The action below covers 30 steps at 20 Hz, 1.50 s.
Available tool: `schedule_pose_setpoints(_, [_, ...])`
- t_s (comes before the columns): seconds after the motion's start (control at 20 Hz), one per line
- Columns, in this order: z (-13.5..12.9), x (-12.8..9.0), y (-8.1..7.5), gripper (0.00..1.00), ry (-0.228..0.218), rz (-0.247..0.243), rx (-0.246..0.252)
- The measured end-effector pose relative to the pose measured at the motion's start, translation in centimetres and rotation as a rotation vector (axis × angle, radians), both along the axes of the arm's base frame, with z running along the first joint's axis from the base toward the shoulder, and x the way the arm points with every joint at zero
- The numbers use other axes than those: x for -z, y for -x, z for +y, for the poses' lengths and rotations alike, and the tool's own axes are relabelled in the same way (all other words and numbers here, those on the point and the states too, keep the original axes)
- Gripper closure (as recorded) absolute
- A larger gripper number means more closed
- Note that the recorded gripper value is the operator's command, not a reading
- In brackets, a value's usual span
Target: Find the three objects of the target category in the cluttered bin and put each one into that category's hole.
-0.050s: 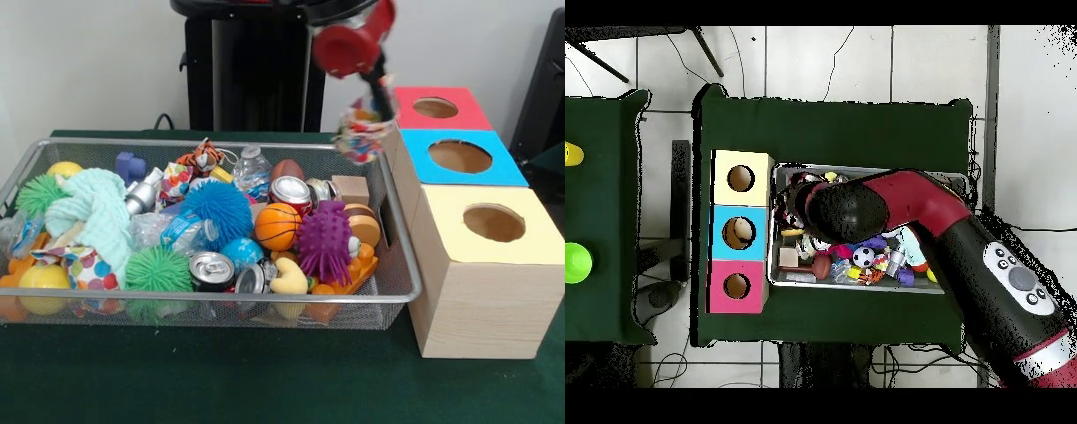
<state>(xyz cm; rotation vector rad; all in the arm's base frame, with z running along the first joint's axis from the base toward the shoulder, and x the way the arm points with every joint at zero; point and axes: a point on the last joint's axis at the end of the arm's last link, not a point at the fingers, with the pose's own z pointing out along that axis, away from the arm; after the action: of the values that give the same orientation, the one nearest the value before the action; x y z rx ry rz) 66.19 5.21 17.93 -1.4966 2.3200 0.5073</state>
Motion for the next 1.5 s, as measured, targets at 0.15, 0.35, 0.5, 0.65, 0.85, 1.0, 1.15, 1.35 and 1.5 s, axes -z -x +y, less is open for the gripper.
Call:
schedule_pose_setpoints(0.15, [3.1, -1.3, -0.5, 1.0, -0.038, -0.022, -0.021])
schedule_pose_setpoints(0.35, [5.6, -2.0, -0.8, 1.0, -0.068, -0.042, -0.033])
schedule_pose_setpoints(0.5, [7.9, -1.9, -1.4, 1.0, -0.093, -0.076, -0.036])
schedule_pose_setpoints(0.65, [9.3, -1.4, -2.1, 1.0, -0.116, -0.112, -0.028])
schedule_pose_setpoints(0.85, [11.1, 0.1, -3.0, 1.0, -0.152, -0.182, -0.004])
schedule_pose_setpoints(1.0, [11.4, 1.0, -3.2, 1.0, -0.164, -0.204, 0.008])
schedule_pose_setpoints(1.15, [11.4, 2.2, -3.2, 1.0, -0.176, -0.222, 0.021])
schedule_pose_setpoints(1.35, [11.2, 3.3, -3.0, 1.0, -0.176, -0.217, 0.027])
schedule_pose_setpoints(1.5, [10.9, 4.0, -2.8, 1.0, -0.169, -0.209, 0.028])
